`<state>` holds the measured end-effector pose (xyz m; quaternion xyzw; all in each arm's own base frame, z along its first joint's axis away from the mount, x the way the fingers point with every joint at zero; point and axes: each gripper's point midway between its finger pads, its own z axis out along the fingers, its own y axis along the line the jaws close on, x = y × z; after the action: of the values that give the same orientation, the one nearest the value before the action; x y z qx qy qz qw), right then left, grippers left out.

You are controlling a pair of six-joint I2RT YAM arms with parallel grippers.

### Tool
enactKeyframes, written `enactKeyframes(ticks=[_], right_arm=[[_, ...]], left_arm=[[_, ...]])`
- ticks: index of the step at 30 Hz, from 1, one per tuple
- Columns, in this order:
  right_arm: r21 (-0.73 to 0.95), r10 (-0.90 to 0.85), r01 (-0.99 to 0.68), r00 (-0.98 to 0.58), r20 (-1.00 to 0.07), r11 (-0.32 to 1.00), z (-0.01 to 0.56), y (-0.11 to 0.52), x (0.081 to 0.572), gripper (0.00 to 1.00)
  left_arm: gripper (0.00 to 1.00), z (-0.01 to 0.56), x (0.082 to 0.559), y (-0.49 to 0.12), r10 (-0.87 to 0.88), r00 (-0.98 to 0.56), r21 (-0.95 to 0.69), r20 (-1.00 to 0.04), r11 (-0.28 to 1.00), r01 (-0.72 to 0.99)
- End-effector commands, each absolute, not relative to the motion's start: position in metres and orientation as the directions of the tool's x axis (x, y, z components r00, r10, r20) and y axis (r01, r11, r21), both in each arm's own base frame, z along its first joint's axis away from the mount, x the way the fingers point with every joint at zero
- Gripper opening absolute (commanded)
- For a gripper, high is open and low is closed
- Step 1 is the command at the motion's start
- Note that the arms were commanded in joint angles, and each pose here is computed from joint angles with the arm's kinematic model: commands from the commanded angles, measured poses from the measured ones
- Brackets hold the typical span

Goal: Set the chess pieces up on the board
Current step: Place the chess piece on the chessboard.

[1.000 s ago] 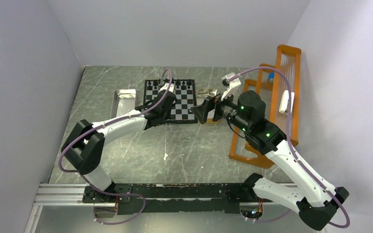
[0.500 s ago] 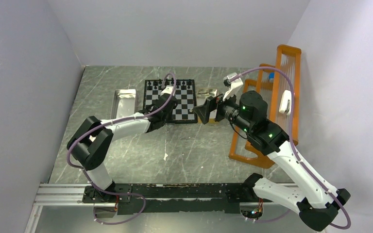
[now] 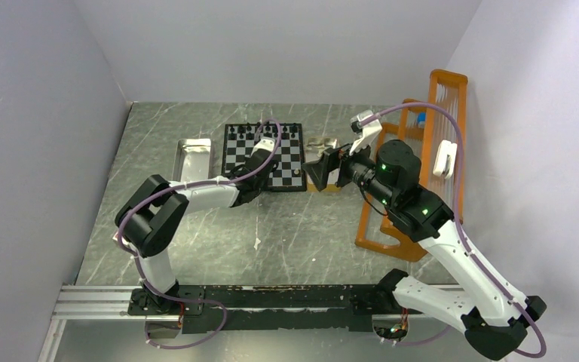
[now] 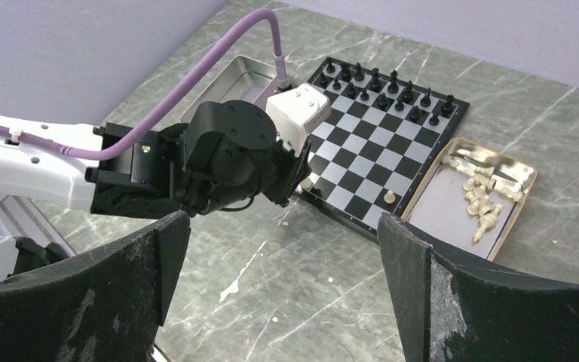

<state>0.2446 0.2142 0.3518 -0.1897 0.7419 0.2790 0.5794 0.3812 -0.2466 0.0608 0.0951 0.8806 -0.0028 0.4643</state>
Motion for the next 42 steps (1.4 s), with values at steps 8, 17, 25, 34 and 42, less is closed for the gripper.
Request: enactKeyframes(ticks=[8, 17, 25, 34, 42], right_arm=[[0.170, 0.043, -0.585, -0.225, -0.973, 0.793, 0.353, 0.206, 0.246, 1.00], [0.166, 0.033, -0.582, -0.231, -0.972, 0.796, 0.348, 0.206, 0.247, 1.00], [0.165, 0.030, -0.580, -0.235, -0.972, 0.797, 0.346, 0.208, 0.249, 1.00], [0.185, 0.033, -0.584, -0.261, -0.965, 0.790, 0.339, 0.213, 0.250, 1.00], [0.216, 0.095, -0.397, -0.302, -0.949, 0.892, 0.325, 0.189, 0.270, 1.00]], left_arm=[[0.13, 0.064, 0.388, -0.248, 0.166, -0.517, 0.103, -0.840, 0.984, 0.148], [0.21, 0.062, 0.390, -0.248, 0.172, -0.521, 0.112, -0.836, 0.983, 0.146], [0.38, 0.072, 0.391, -0.254, 0.167, -0.516, 0.101, -0.840, 0.983, 0.155], [0.47, 0.103, 0.398, -0.265, 0.138, -0.497, 0.058, -0.857, 0.983, 0.171], [0.60, 0.164, 0.397, -0.274, 0.034, -0.480, -0.078, -0.877, 0.974, 0.212]])
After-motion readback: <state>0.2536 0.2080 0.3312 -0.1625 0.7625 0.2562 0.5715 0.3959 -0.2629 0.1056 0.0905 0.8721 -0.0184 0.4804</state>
